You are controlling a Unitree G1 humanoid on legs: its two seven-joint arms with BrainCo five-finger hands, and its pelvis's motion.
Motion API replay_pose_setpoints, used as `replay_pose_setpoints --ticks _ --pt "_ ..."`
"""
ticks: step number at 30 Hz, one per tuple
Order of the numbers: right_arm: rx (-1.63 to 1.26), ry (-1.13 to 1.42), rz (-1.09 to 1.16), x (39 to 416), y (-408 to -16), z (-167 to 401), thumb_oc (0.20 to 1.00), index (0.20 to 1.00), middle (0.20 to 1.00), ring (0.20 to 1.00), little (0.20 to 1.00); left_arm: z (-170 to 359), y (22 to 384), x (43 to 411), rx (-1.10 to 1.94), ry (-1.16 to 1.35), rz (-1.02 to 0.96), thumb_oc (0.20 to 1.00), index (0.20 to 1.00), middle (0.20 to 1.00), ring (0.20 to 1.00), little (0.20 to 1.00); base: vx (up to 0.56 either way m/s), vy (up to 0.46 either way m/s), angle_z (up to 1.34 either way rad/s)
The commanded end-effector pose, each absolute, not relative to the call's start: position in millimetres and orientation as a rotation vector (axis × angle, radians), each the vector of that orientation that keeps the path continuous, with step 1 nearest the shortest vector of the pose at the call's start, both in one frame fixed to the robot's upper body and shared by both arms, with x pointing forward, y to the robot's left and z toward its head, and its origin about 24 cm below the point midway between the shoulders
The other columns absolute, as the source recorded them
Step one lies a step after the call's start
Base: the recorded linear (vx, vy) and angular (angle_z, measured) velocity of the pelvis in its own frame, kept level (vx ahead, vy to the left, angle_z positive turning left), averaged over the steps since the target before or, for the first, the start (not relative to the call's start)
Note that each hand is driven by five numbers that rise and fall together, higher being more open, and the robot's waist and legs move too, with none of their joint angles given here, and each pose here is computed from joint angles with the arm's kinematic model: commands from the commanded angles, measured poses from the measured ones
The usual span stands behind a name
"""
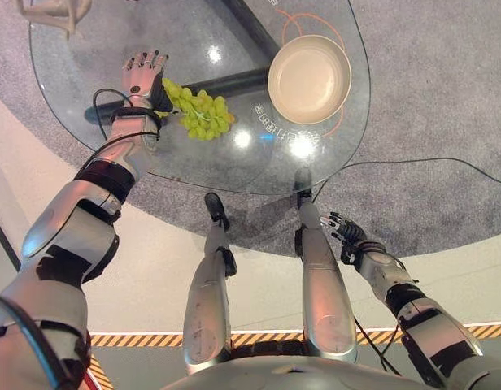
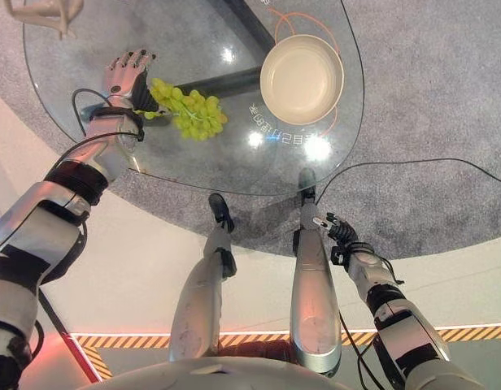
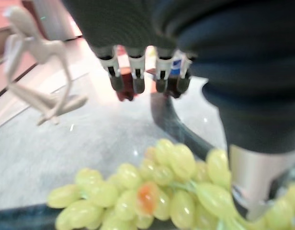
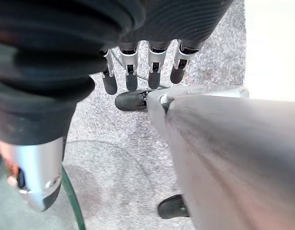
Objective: Pick up fruits into the plate
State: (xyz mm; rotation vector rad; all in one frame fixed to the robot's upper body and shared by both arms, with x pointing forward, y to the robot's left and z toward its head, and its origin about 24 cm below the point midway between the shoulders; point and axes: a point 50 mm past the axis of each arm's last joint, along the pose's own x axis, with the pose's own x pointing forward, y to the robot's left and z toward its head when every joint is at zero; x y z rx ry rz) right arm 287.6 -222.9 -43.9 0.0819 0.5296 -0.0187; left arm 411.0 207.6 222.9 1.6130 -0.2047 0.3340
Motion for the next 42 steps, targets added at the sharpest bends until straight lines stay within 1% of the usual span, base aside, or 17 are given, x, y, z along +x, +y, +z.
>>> replay_pose_setpoints --ticks 1,12,18,28,34,37,42 --pt "0.179 0.511 0.006 282 -203 -50 1.000 1.000 1.000 1.000 1.000 247 233 411 1.715 -0.137 0.456 1.000 1.000 1.000 1.000 1.000 0.00 0.000 0.00" --pt "0.263 0.437 0.027 291 -192 -36 1.000 1.000 1.000 1.000 1.000 249 233 416 1.937 -0.007 0.457 1.000 1.000 1.000 1.000 1.000 -0.01 -0.003 -0.04" --pt "0.293 0.406 0.038 292 -190 -32 1.000 1.000 1.000 1.000 1.000 247 236 416 2.019 0.065 0.418 1.000 1.000 1.000 1.000 1.000 0.00 -0.008 -0.02" --pt "0.310 0.385 0.032 293 -188 -29 1.000 1.000 1.000 1.000 1.000 243 238 414 1.998 0.012 0.409 1.000 1.000 1.000 1.000 1.000 0.00 0.000 0.00" --pt "0.311 0.386 0.025 292 -190 -29 1.000 1.000 1.000 1.000 1.000 242 242 413 1.996 0.022 0.406 1.000 1.000 1.000 1.000 1.000 0.00 0.000 0.00" --pt "0.312 0.388 0.006 288 -195 -32 1.000 1.000 1.000 1.000 1.000 239 252 408 1.952 0.014 0.433 1.000 1.000 1.000 1.000 1.000 0.00 0.000 0.00" --pt "0.311 0.392 0.000 286 -197 -34 1.000 1.000 1.000 1.000 1.000 243 254 406 1.922 -0.012 0.455 1.000 1.000 1.000 1.000 1.000 0.00 0.000 0.00"
